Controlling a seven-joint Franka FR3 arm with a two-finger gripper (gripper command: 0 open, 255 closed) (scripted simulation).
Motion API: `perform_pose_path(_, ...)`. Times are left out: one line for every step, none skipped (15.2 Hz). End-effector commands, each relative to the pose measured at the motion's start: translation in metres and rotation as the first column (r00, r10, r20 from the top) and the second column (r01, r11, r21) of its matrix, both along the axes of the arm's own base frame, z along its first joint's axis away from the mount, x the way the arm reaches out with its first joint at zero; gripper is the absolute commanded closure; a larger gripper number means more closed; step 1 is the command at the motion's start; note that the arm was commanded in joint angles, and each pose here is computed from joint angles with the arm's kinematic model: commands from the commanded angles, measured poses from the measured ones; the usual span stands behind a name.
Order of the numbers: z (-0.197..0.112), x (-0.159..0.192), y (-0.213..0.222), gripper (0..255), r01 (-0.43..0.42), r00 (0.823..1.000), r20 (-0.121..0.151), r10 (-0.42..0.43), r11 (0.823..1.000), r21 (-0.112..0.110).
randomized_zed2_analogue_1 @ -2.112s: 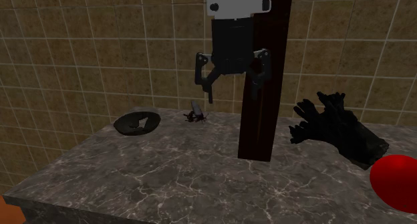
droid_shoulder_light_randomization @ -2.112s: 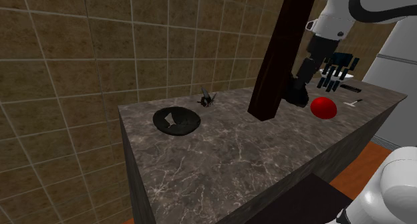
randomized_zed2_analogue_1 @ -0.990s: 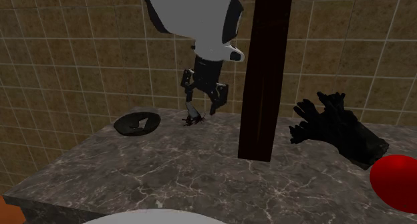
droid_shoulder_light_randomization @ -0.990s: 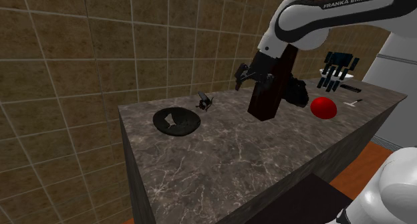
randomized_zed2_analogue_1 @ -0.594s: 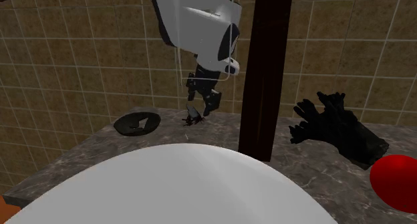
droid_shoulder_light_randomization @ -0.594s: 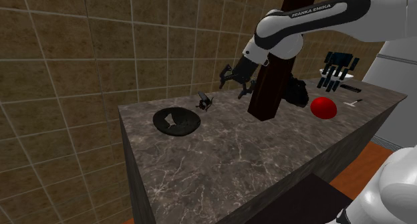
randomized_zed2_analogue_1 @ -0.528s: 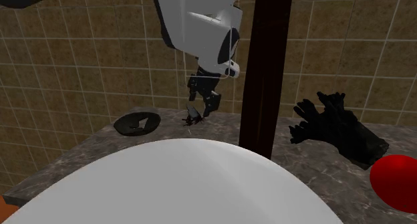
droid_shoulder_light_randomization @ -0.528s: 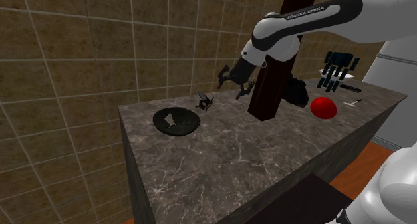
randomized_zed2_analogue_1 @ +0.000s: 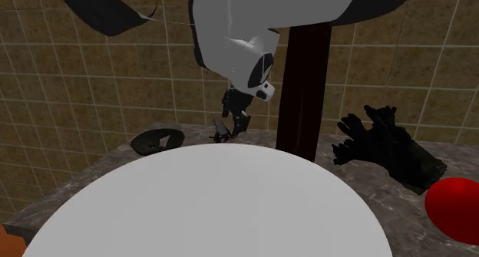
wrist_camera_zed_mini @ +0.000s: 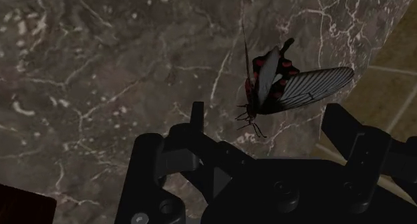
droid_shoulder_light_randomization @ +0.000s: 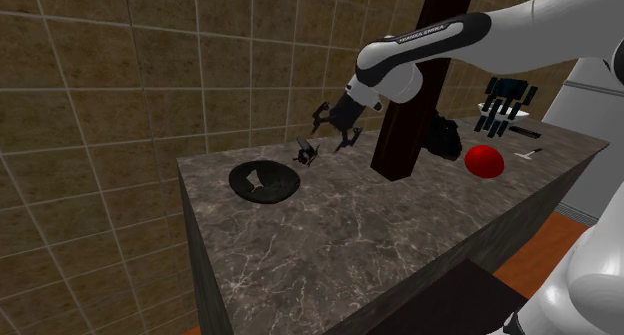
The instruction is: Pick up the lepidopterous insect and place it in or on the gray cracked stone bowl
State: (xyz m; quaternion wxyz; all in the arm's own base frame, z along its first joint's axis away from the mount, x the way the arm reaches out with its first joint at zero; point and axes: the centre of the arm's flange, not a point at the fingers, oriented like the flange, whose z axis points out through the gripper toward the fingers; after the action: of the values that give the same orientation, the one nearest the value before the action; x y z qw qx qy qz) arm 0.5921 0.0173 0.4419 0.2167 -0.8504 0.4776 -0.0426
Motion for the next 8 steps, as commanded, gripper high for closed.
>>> perform_pose_path(-0.010,0.003,0.003,0,0.002,1.000,0.000,-0.002,1.000,0.001)
perform_pose_path(-0.015,0.005,0.004,0,0.002,1.000,0.000,-0.002,1.000,0.001)
perform_pose_path(-0.022,0.007,0.007,0,0.002,1.000,0.000,-0.002,1.000,0.001)
perform_pose_path(-0.022,0.007,0.007,0,0.002,1.000,0.000,-0.002,1.000,0.001)
perform_pose_path(-0.022,0.007,0.007,0,0.002,1.000,0.000,-0.002,1.000,0.001)
perform_pose_path(-0.022,0.007,0.007,0,0.002,1.000,0.000,-0.002,1.000,0.001)
perform_pose_path(-0.022,0.007,0.007,0,0.002,1.000,0.000,-0.002,1.000,0.001)
perform_pose_path(-0.022,0.007,0.007,0,0.002,1.000,0.000,-0.002,1.000,0.001)
